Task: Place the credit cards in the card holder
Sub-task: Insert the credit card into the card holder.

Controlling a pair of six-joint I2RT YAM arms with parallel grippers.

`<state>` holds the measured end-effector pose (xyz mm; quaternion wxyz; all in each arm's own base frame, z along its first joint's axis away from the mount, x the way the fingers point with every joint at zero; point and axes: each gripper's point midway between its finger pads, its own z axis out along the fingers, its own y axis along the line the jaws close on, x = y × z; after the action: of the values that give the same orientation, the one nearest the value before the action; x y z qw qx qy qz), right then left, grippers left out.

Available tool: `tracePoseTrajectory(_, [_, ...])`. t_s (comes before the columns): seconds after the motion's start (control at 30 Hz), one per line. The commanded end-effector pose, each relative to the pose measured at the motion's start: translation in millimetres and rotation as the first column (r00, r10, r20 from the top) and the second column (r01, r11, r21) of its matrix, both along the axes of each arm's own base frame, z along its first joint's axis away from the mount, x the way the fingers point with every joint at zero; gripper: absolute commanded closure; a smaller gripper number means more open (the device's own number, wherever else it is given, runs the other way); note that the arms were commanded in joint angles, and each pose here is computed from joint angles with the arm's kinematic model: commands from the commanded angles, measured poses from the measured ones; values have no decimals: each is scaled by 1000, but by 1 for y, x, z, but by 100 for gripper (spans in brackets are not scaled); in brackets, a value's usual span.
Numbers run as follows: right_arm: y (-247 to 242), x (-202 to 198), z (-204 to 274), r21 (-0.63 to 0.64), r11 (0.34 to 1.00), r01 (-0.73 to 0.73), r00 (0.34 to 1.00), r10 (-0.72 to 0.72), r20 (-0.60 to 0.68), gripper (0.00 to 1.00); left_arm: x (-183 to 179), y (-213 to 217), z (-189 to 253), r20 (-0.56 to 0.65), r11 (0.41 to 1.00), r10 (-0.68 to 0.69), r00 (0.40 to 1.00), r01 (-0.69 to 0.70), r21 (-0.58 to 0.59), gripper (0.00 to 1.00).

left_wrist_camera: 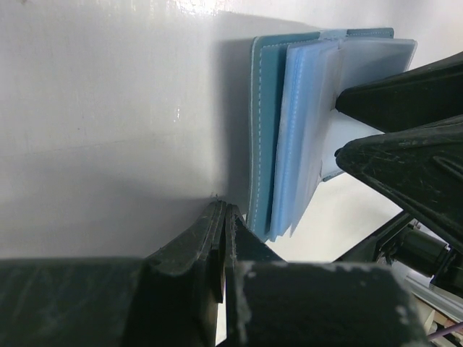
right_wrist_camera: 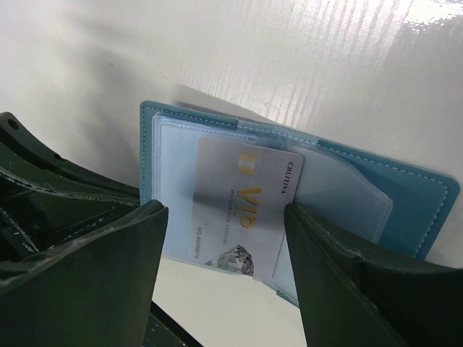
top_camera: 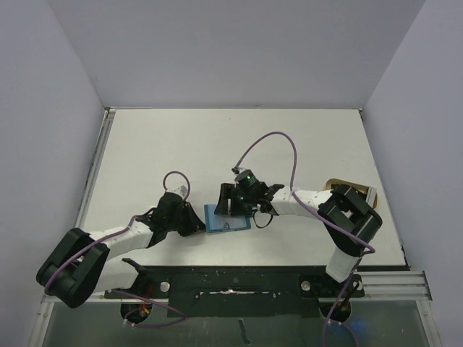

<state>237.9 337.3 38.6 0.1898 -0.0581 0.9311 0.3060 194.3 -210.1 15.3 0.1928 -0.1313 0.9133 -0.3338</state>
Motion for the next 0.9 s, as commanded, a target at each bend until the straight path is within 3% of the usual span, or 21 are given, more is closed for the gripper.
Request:
tracePoseTrajectory(0.0, [14, 2, 10, 71, 997, -24, 999, 22, 24, 33, 14, -12, 17, 68, 999, -5, 998, 8, -45, 100])
tracePoseTrajectory(0.37, [22, -2, 20, 135, 989, -61, 998, 56, 36, 34, 15, -13, 16, 65, 999, -11, 998, 13, -42, 100])
tracePoseTrajectory(0.57, [1, 6, 25, 39, 999, -1, 997, -1, 72, 34, 17, -9, 22, 73, 1000, 1, 997, 0, -15, 99])
tracePoseTrajectory(0.73, [-8, 7, 20, -2, 1000, 22, 997, -22, 68, 34, 23, -3, 38, 102, 999, 35, 994, -35, -1, 79])
tracePoseTrajectory(0.87, [-6, 5, 16, 2, 1000, 19, 998, -19, 54, 35, 26, -3, 48, 128, 998, 59, 990, -57, -18, 71])
